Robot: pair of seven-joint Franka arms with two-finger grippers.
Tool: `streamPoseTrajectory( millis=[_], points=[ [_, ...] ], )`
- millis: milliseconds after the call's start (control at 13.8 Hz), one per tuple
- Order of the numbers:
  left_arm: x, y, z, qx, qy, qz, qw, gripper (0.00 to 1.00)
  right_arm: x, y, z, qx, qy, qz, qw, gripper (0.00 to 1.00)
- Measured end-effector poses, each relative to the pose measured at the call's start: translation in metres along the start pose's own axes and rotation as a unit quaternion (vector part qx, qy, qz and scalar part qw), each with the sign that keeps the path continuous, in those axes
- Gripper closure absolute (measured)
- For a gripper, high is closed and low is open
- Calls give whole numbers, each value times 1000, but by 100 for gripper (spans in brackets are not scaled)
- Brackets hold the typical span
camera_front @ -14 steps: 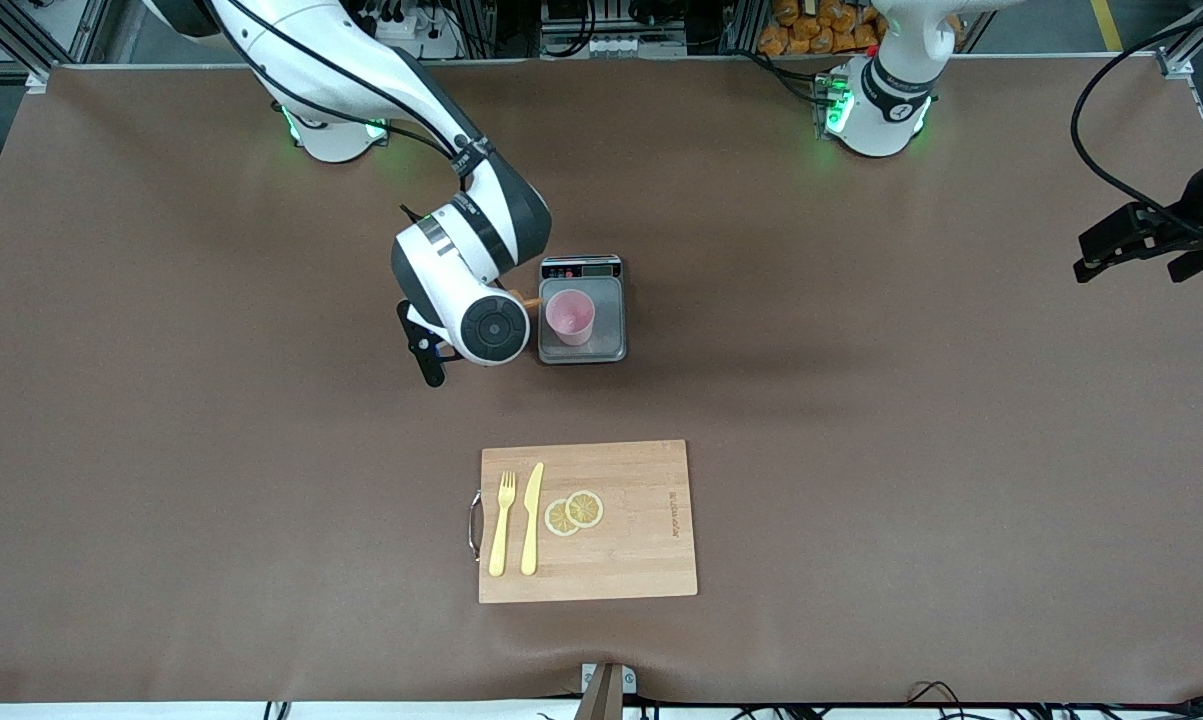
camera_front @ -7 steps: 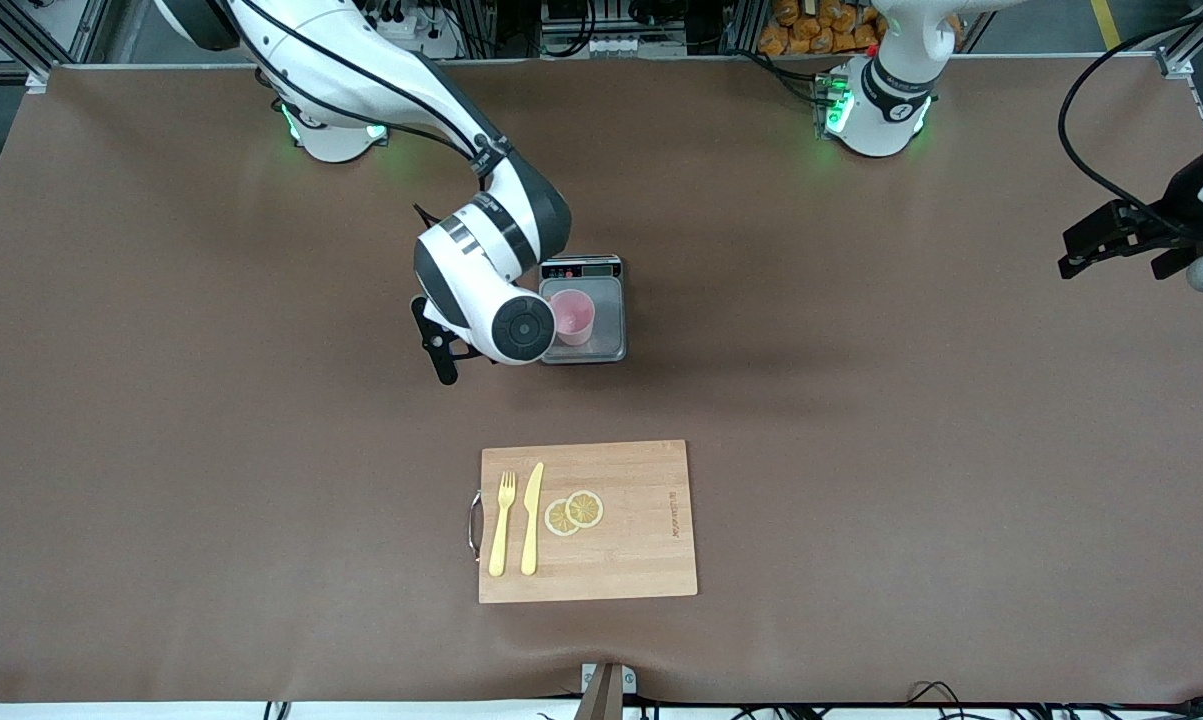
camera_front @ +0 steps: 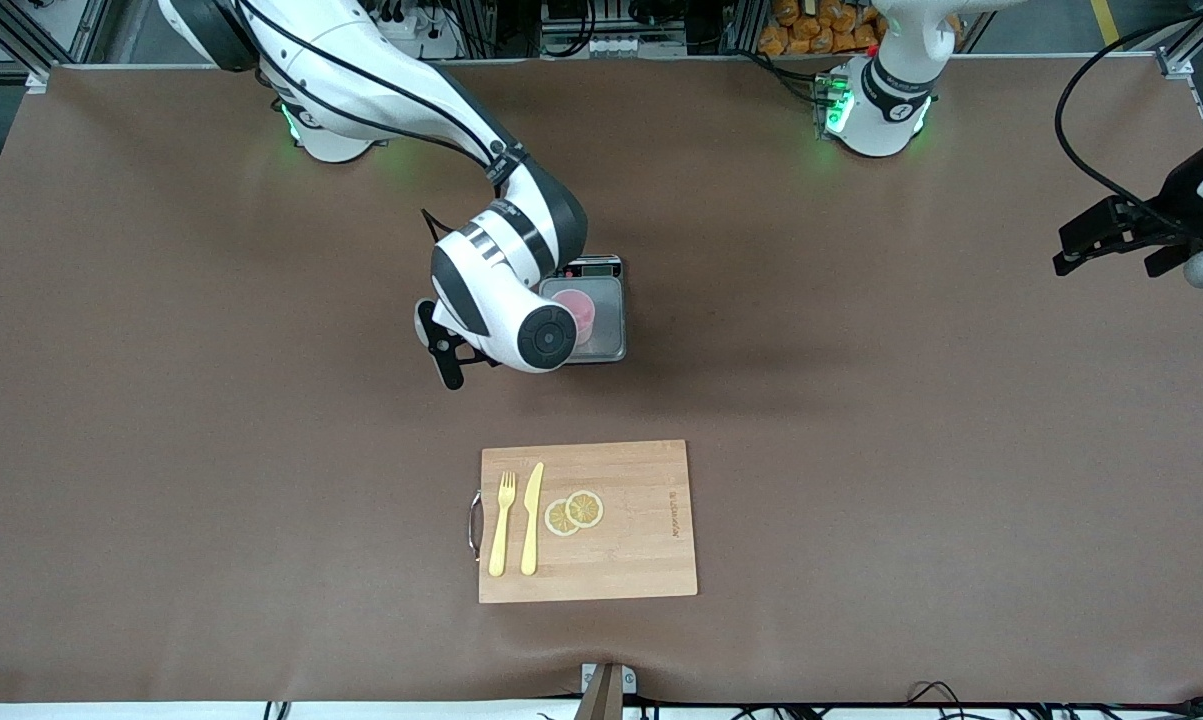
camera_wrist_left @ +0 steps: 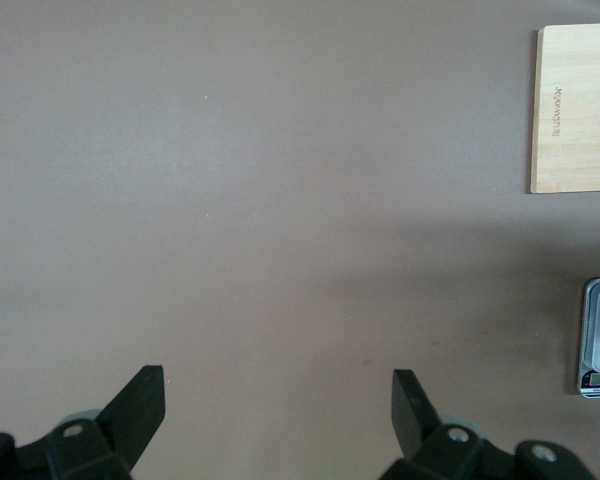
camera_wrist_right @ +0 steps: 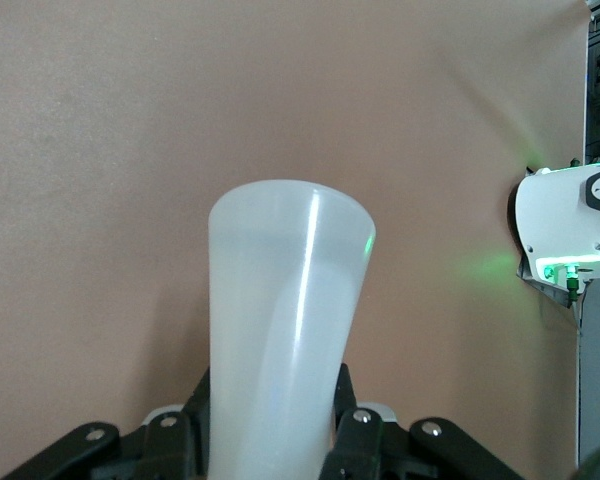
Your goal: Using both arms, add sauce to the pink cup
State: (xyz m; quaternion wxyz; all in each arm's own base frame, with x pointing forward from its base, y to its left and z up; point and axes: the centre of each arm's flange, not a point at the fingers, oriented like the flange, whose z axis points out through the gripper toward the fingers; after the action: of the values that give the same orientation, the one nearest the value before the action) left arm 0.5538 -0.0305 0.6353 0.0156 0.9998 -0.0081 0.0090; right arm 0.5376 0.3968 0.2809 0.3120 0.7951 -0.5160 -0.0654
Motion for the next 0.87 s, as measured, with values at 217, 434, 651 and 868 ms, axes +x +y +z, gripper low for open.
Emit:
streamPoseTrajectory(
  millis=[217,434,651,868],
  points=[
    [0,0,-1,0,0,0,1000,0,-4,-1,-1,1,2,-1,1000,55],
    [0,0,-1,0,0,0,1000,0,-5,-4,5,-2,8,0,1000,54],
    [-1,0,0,-1,0,0,1000,0,3,-7,3,-5,-12,2,1000,44],
    [-1,0,1,-1,-2,0,1000,0,19,-8,-9,-5,-95,-17,995,43]
  ],
)
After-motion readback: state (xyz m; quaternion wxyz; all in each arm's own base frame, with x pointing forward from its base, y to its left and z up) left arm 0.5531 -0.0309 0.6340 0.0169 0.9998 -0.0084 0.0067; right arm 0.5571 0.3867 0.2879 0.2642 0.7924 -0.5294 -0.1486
